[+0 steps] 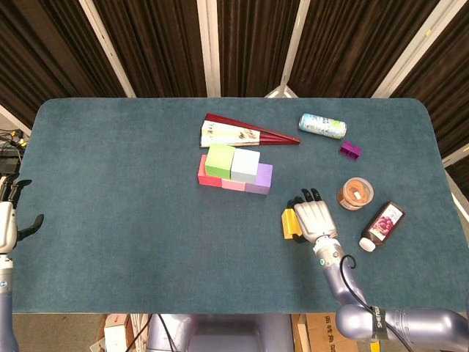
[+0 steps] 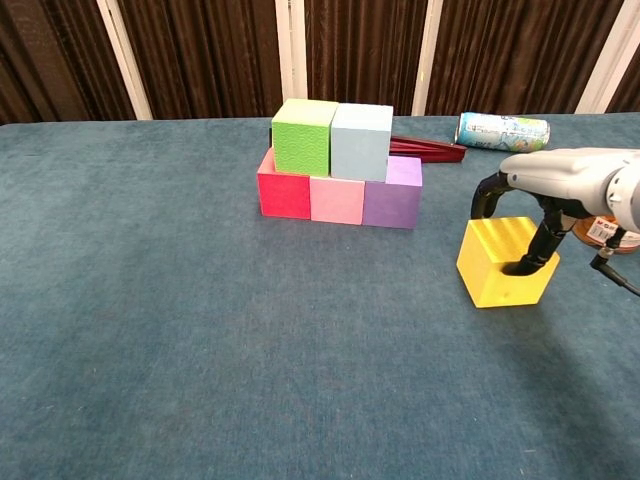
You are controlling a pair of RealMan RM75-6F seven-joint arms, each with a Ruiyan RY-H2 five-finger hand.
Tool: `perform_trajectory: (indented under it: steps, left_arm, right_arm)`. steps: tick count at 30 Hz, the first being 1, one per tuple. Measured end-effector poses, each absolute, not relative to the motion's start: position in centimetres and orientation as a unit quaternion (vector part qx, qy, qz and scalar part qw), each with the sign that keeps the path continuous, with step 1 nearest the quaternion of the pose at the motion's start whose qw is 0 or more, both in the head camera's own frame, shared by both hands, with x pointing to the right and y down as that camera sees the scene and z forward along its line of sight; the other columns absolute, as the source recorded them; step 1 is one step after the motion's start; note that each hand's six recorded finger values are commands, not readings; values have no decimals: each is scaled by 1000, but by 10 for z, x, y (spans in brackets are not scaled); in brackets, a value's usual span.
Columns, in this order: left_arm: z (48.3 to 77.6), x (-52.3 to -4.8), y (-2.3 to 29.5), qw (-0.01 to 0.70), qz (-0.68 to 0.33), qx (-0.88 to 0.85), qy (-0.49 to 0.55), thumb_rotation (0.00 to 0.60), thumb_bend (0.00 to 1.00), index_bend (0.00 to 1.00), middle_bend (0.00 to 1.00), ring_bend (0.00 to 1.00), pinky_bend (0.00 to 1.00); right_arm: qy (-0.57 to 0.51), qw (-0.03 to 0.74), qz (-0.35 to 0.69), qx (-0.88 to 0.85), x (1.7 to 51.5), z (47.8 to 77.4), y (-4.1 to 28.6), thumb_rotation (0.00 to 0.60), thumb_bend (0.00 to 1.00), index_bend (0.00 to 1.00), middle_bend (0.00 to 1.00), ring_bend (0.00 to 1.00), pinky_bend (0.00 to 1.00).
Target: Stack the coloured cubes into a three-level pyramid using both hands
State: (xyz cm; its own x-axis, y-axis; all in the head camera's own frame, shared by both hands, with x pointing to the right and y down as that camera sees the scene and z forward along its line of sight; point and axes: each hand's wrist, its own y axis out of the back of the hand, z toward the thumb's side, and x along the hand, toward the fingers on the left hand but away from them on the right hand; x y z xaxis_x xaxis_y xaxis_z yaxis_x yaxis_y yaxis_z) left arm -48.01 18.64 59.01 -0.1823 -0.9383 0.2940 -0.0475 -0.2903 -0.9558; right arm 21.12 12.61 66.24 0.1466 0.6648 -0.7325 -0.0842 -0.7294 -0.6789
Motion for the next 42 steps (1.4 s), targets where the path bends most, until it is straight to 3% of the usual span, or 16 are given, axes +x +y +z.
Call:
perform_trajectory:
  steps: [21, 31, 42]
  left_arm:
    - [591, -479, 187, 363, -608, -526, 470, 600, 323, 246, 108, 0, 0]
    - [590, -479, 187, 364, -606, -526, 472, 600, 323, 253, 108, 0, 0]
    - [590, -481, 187, 377, -616, -520, 456, 600, 323, 256, 109, 0, 0]
  right_arm:
    - [-209, 305, 627, -686, 218, 663, 124, 600, 290, 311, 390, 188, 0]
    - [-218, 306, 622, -687, 219, 661, 122, 600, 347, 397, 430, 225, 0]
    - [-257, 325, 609, -676, 228, 625, 105, 600, 346, 403, 430, 225, 0]
